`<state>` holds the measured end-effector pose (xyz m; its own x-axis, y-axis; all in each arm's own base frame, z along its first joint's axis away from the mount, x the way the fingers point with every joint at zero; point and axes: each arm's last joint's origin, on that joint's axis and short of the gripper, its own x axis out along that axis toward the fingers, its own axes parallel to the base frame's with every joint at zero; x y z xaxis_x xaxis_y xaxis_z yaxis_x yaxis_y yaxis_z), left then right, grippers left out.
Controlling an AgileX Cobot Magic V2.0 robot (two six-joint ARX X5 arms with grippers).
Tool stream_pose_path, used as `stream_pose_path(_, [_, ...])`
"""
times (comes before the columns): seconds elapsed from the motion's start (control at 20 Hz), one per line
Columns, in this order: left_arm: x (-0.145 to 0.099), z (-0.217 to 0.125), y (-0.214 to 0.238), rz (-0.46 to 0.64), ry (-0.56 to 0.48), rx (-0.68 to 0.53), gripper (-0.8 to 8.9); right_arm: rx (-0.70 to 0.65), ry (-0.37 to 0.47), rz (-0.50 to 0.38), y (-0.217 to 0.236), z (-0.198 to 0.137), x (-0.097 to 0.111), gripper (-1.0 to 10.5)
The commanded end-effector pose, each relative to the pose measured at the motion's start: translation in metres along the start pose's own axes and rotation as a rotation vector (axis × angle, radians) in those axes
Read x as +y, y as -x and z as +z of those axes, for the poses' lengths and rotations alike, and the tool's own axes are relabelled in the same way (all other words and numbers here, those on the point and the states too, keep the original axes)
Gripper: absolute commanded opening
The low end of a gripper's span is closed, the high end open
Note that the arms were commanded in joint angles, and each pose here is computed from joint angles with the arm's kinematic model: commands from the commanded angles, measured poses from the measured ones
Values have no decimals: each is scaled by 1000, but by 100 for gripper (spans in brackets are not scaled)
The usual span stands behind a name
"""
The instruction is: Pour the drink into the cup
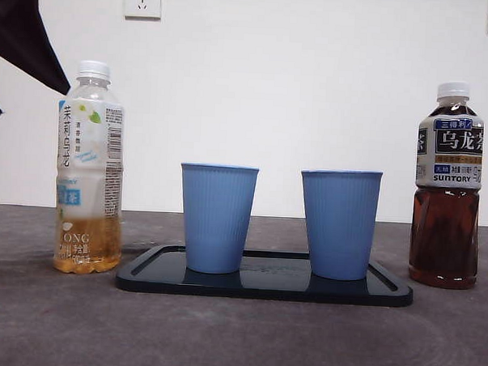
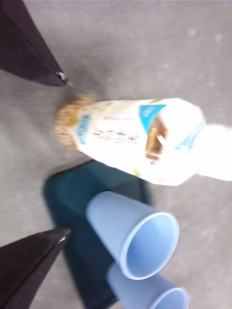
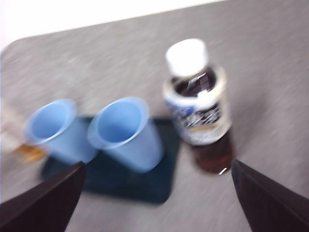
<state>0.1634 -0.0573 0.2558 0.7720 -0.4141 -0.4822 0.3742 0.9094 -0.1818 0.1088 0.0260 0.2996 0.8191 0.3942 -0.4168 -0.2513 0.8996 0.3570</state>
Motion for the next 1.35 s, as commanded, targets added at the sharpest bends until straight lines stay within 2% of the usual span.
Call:
stream_pose_path(0.05, [1, -4, -8, -3, 23, -37, 460, 15, 5, 40, 15, 6, 7, 482])
stream_pose_path(0.25, [5, -12, -24, 13, 26, -69, 468, 48, -2, 56, 35, 9, 14, 482])
stream_pose_path(0.5, [9, -10, -49, 26, 23, -91, 468, 54, -30, 81, 35, 9, 15, 482])
stream_pose_path(1.15, [17, -14, -106, 12, -6, -179, 462, 36, -19, 85, 35, 11, 16, 482])
stream_pose_path(1.25, [17, -14, -109, 14, -7, -194, 409, 36, -19, 85, 35, 11, 16, 482])
stream_pose_path(1.35, [18, -13, -110, 20, -10, -212, 286, 36, -19, 85, 35, 11, 16, 482])
